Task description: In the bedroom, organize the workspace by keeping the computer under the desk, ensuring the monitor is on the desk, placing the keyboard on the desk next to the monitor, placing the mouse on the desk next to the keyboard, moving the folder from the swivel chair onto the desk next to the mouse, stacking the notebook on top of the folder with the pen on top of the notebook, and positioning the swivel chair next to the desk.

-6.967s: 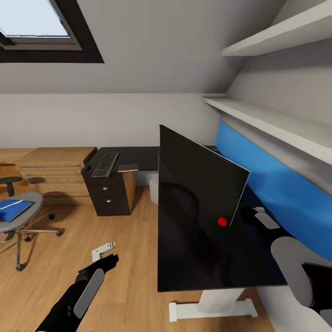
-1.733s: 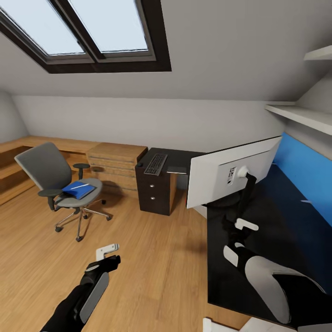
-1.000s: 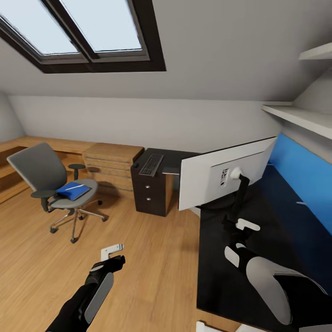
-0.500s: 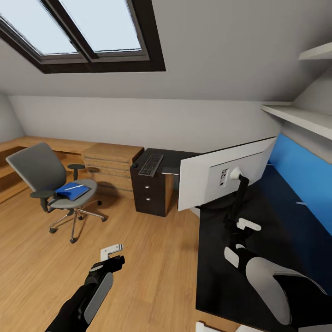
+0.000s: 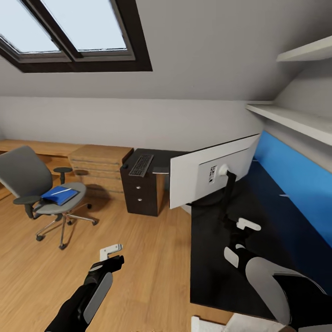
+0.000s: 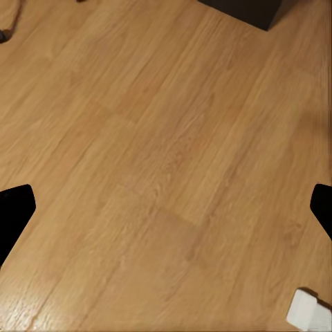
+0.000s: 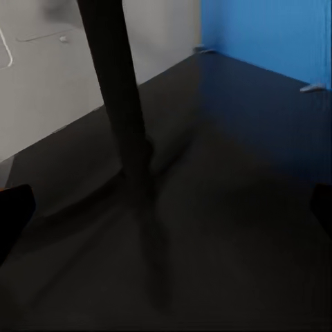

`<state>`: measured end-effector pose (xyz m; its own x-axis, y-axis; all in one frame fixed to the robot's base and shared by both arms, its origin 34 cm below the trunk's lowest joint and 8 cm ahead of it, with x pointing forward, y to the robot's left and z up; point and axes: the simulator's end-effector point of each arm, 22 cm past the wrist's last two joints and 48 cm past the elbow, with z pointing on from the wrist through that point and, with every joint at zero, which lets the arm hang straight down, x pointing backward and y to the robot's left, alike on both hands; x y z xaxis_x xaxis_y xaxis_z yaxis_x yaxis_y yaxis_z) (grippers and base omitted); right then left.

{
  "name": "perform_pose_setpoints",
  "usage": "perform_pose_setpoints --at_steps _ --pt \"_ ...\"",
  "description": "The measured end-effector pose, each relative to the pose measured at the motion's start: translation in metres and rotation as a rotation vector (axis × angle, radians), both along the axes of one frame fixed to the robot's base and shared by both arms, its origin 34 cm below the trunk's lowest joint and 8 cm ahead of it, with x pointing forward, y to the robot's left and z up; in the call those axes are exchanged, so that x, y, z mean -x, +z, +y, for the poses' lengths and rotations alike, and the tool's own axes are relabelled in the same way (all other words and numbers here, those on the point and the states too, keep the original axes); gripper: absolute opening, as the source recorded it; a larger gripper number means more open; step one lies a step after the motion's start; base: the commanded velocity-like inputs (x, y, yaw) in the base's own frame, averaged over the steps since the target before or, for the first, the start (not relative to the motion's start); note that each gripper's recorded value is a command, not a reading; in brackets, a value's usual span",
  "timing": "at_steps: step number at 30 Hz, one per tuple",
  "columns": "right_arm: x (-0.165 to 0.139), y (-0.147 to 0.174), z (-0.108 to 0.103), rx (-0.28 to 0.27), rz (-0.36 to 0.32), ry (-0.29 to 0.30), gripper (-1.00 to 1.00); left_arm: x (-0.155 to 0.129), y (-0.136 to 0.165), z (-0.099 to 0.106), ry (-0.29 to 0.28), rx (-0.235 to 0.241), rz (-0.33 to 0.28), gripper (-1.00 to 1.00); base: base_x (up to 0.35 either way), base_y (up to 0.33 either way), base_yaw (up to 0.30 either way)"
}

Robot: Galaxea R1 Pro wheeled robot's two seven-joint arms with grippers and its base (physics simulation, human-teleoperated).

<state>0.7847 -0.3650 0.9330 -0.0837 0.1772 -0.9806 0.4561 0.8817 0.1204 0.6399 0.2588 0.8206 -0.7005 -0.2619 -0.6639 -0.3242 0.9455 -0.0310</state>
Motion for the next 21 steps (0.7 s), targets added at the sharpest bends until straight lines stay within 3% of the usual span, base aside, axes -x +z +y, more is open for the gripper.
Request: perform_pose_setpoints --at_steps 11,17,21 --pt "0.0006 -0.0018 0.0022 -0.003 0.003 0.001 1.0 -0.0001 0.0 -0.0001 0.0 0.001 -0.001 1.0 -0.138 0.272 -0.268" --pt "0.0012 -0.004 0.003 -0.005 0.006 0.0 1.0 0.0004 -0.0012 0.0003 0.0 0.0 0.002 1.0 0.011 0.313 -0.254" --pt "0.0011 -0.0051 0.0051 -0.008 0.008 0.0 1.0 0.0009 -0.0021 0.0005 -0.001 0.0 0.004 1.0 0.126 0.179 -0.096"
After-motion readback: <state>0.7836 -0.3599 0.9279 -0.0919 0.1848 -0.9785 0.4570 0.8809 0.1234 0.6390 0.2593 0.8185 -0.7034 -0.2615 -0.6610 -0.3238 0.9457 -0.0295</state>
